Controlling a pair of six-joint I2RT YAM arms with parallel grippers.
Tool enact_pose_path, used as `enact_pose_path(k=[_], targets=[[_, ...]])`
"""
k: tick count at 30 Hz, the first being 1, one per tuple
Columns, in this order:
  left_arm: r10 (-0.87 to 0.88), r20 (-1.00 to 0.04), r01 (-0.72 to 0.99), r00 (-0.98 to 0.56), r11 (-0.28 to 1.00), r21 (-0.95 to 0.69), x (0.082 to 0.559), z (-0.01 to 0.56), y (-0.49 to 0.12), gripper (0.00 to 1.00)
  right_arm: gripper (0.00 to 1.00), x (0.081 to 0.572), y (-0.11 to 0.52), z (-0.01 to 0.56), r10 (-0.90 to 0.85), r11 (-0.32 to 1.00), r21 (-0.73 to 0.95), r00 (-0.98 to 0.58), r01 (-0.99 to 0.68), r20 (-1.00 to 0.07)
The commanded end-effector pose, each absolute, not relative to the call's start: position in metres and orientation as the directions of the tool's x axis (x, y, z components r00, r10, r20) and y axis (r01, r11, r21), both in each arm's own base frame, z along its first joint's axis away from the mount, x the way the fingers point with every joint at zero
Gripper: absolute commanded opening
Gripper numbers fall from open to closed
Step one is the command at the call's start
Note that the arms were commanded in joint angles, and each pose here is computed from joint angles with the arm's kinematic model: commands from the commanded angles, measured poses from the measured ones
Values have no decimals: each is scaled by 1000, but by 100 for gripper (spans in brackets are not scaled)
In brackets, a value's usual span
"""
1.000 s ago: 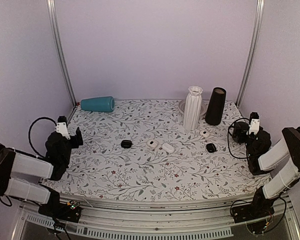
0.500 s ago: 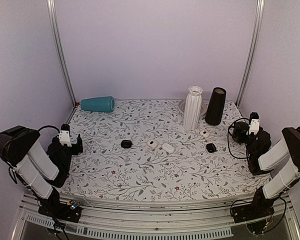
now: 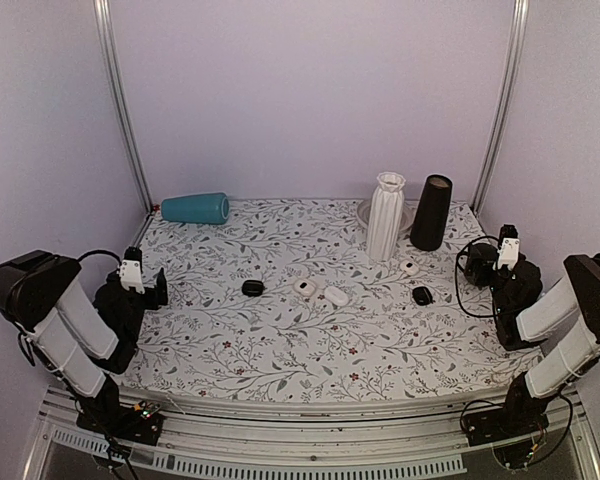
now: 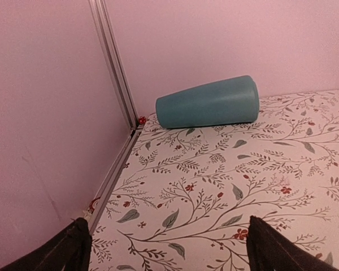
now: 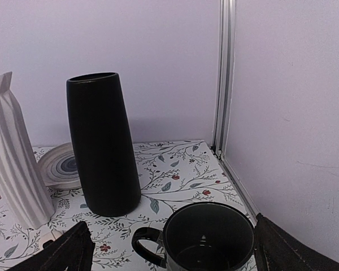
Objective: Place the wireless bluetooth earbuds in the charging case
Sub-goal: Reset both arms
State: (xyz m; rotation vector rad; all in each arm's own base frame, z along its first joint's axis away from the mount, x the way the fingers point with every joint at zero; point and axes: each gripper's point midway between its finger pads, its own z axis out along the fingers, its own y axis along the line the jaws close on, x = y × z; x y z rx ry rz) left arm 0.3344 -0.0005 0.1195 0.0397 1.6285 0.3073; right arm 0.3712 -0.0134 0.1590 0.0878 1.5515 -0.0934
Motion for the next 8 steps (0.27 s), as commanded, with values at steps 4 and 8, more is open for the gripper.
enact_pose_path(k=[4,8], targets=[[161,-973,-203,166,971,126,333,181,1,96,99,374,-14,160,9,993,12,19,117,-1000],[160,-973,-202,165,971,125,332,181,1,96,99,374,-14,159,9,993,11,17,118,-1000]])
